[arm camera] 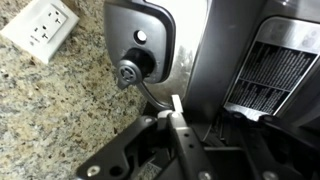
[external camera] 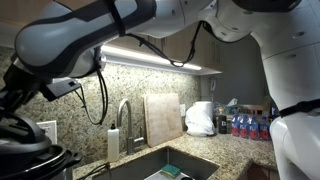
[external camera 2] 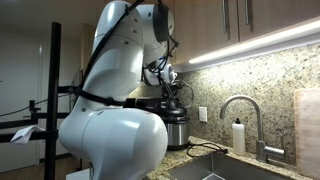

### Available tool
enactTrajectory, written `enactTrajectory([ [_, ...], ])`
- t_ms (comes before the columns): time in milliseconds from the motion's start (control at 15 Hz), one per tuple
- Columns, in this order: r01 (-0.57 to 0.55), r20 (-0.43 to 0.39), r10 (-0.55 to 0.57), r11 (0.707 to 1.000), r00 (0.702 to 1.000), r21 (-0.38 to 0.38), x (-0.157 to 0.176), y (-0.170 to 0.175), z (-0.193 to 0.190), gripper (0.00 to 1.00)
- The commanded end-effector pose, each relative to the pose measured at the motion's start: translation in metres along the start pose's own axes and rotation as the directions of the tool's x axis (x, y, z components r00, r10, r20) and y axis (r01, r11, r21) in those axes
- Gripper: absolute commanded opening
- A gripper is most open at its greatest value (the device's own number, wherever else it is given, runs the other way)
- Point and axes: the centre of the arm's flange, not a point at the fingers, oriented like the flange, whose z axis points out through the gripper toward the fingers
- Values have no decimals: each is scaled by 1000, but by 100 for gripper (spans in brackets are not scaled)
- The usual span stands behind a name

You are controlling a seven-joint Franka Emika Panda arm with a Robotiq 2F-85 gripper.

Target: Uncover the cooker

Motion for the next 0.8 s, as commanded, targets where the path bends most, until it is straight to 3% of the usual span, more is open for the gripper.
enactTrajectory([
  [0,3,-19,-3,1000,1000,21,9,21,-8,12],
  [733,-29,75,32,999,997,-37,7,23,-61,12],
])
